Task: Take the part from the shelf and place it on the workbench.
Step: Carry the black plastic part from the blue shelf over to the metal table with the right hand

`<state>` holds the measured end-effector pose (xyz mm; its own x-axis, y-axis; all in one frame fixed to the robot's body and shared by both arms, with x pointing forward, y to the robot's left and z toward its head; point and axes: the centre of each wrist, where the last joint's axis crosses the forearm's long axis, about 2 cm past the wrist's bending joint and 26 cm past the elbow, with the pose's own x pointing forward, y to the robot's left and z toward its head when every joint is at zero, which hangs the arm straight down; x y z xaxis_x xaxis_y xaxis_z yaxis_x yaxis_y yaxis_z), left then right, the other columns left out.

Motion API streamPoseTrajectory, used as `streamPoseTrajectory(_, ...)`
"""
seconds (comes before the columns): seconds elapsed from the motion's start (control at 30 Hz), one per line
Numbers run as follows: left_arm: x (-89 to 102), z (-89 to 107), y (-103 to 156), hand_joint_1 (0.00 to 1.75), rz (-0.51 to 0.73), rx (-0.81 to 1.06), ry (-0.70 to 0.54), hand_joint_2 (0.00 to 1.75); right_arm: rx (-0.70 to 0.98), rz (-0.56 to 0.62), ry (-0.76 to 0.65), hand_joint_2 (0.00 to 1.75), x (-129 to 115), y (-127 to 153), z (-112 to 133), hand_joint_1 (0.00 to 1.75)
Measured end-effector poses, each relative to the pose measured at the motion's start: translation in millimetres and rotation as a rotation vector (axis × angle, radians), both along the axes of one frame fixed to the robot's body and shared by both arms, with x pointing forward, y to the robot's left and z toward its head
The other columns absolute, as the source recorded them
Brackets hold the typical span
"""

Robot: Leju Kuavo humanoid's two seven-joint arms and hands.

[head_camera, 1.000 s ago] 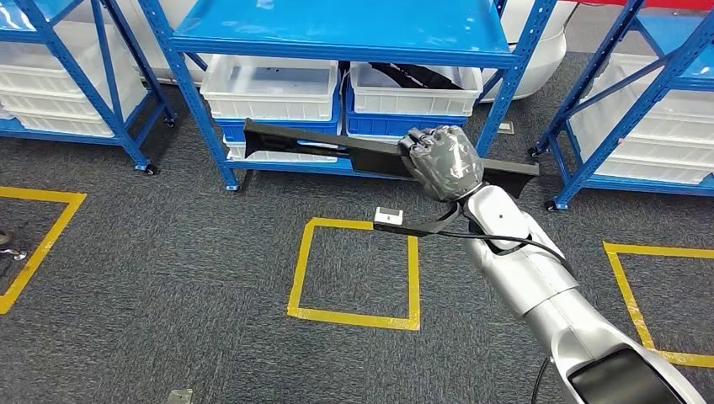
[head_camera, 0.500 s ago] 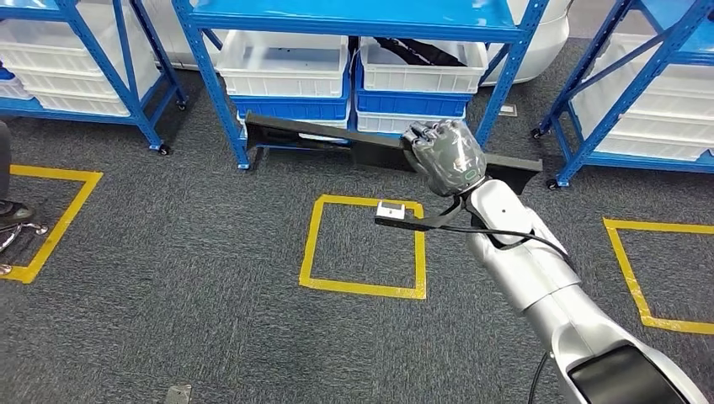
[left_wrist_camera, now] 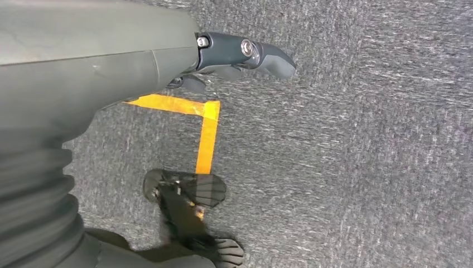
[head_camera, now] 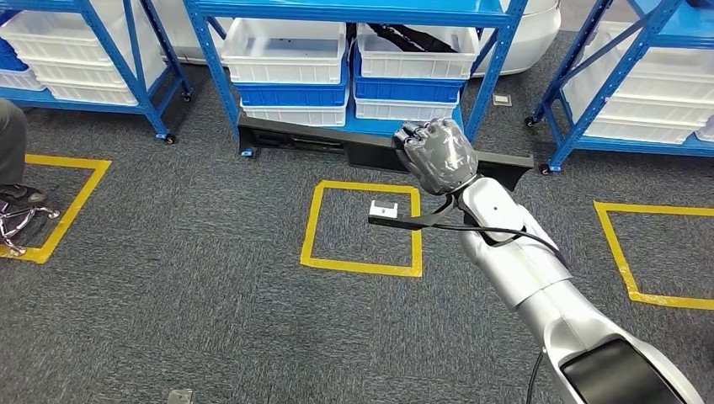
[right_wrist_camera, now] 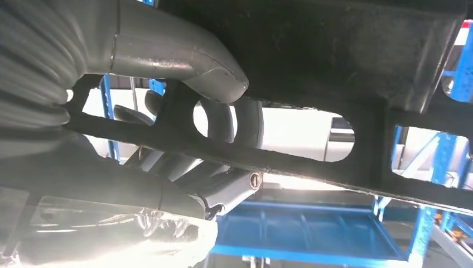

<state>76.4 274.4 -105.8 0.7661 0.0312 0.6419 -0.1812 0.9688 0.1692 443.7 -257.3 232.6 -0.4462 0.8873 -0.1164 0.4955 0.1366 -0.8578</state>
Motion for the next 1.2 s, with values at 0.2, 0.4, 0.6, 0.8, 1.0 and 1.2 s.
streamPoseTrajectory(0.2, 1.8, 0.4, -2, 0.00, -0.005, -0.001, -0.008, 1.75, 0.022, -0.002, -0.001, 1.75, 2, -4, 2, 1.75)
streamPoseTrajectory(0.4, 1.5, 0.4, -5, 0.00, -0.013, -0.010, -0.004, 1.75, 0.041, -0.019, 0.029, 1.75, -1, -11, -7, 1.75)
streamPoseTrajectory(0.6, 1.4, 0.5, -7, 0.00, -0.016, -0.019, 0.005, 1.75, 0.076, -0.022, 0.032, 1.75, -3, -12, -6, 1.75)
streamPoseTrajectory(0.8, 1.3, 0.5, -7, 0.00, -0.020, -0.019, 0.013, 1.75, 0.068, -0.023, 0.045, 1.75, -5, -10, -10, 1.75)
streamPoseTrajectory(1.0, 1.7, 0.5, -5, 0.00, -0.027, -0.015, 0.013, 1.75, 0.066, -0.030, 0.056, 1.75, -8, -11, -14, 1.75)
streamPoseTrajectory(1.2, 3.9, 0.9, -6, 0.00, -0.028, -0.015, 0.009, 1.75, 0.075, -0.044, 0.041, 1.75, -7, -18, -10, 1.75)
